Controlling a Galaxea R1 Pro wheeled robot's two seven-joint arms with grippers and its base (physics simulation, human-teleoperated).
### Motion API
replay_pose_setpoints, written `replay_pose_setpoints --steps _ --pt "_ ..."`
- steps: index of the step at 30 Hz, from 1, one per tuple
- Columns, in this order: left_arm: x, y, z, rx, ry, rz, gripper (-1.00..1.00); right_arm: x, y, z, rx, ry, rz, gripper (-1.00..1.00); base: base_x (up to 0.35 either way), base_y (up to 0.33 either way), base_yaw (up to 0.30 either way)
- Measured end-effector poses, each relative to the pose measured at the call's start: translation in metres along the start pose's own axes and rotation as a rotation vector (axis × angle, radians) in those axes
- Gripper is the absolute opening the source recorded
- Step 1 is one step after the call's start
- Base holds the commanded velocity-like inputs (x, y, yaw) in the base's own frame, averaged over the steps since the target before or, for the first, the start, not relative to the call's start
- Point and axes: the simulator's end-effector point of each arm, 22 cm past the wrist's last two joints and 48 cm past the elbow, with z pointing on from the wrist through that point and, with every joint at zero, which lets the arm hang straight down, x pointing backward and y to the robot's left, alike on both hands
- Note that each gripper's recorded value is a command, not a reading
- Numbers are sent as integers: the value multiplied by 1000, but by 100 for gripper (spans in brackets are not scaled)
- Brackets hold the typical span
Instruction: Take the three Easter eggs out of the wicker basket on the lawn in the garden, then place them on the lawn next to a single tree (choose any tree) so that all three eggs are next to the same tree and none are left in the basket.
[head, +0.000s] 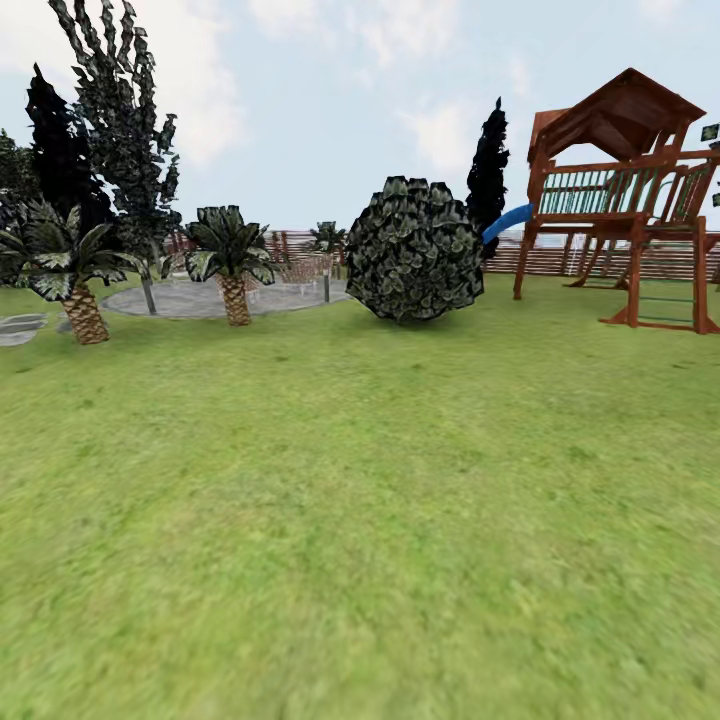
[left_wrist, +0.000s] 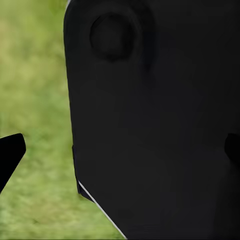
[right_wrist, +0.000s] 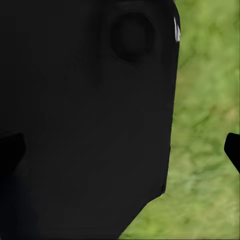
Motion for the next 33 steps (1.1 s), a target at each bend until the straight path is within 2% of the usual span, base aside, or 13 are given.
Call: replay_pose_setpoints --steps 3,11,15,30,33 --pt "-2 -12 0 20 -9 -8 100 -20 0 0 -3 -32 -15 100 0 0 0" --pt "-6 -11 0 18 -17 -11 100 -60 -2 -2 7 -87 -21 100 0 0 0" --pt "-6 -11 0 18 -17 -11 100 -63 -3 -3 9 -91 -21 100 0 0 36" --pt "-6 -11 0 18 -16 -11 100 -61 -2 -2 8 -87 -29 100 0 0 282" --pt "-5 -11 0 18 -15 -11 100 -61 -1 -2 9 -87 -51 100 0 0 299"
